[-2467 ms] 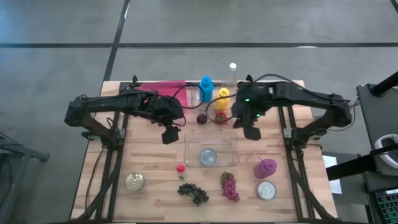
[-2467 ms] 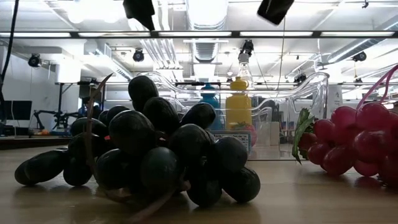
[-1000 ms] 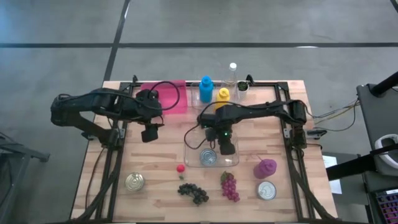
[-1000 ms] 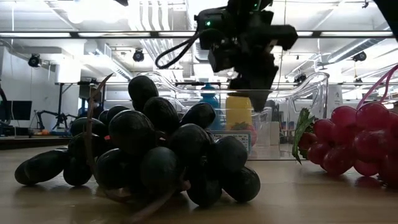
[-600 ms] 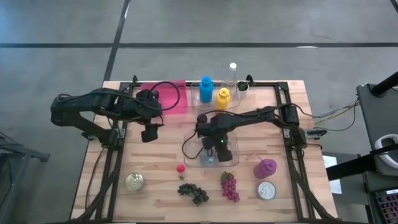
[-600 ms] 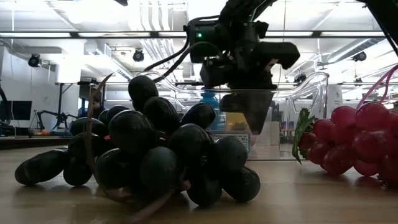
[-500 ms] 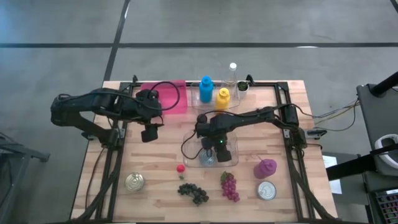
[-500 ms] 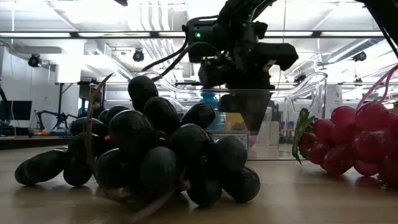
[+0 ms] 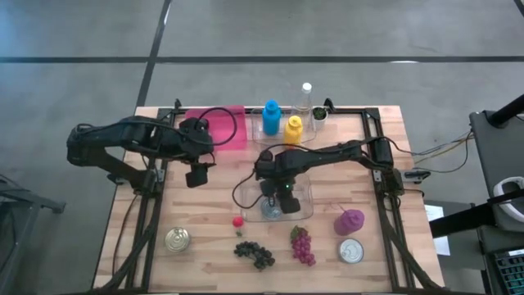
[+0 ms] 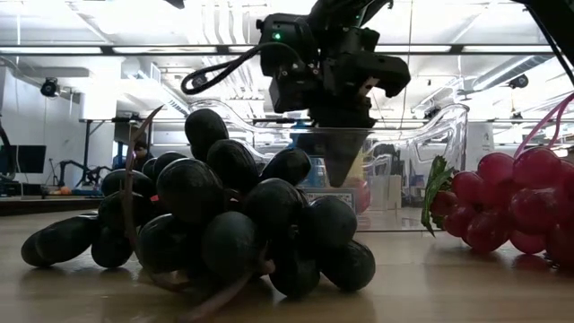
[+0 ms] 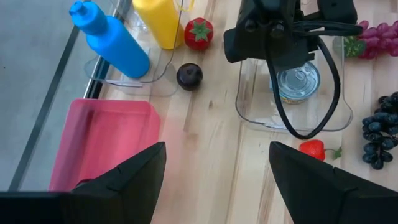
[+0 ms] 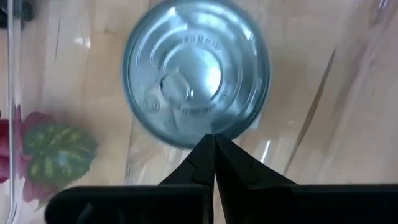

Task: Pick & Place Food Item
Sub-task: Put the yellow blue tuna can into the bottom transparent bin

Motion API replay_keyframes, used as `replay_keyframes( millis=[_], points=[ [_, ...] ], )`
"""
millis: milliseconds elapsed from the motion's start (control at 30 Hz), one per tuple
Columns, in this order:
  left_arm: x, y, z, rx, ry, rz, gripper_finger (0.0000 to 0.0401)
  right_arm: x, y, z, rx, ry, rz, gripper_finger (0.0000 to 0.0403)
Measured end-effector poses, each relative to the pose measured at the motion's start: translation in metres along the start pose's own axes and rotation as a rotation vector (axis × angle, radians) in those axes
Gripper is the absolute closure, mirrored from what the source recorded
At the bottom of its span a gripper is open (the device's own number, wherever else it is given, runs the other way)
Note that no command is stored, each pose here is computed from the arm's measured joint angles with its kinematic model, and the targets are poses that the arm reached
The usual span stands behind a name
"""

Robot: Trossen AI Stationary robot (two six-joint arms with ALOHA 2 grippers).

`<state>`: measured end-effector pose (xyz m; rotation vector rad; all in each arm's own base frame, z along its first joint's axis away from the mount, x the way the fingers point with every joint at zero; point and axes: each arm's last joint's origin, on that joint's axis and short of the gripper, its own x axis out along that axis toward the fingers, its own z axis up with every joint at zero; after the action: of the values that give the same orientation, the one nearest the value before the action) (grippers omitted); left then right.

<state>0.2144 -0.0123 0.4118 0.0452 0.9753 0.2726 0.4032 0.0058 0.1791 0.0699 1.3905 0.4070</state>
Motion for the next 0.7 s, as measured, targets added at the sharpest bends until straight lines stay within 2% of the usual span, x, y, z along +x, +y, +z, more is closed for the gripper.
replay_keyframes(
  millis=[233, 567, 700],
  points=[
    [0.0, 0.0, 0.0, 0.0, -0.001, 0.0, 0.0112, -0.007, 0.004, -0.009, 0.03, 0.069, 0.005, 0.0394],
    [0.0, 0.0, 0.0, -0.001, -0.001, 0.0, 0.0113, 0.009, -0.006, -0.008, 0.012, 0.072, 0.001, 0.0394],
    [0.0, 0.0, 0.0, -0.001, -0.002, 0.0, 0.011, 0.009, -0.008, -0.003, -0.024, 0.028, -0.009, 0.0394]
  ],
)
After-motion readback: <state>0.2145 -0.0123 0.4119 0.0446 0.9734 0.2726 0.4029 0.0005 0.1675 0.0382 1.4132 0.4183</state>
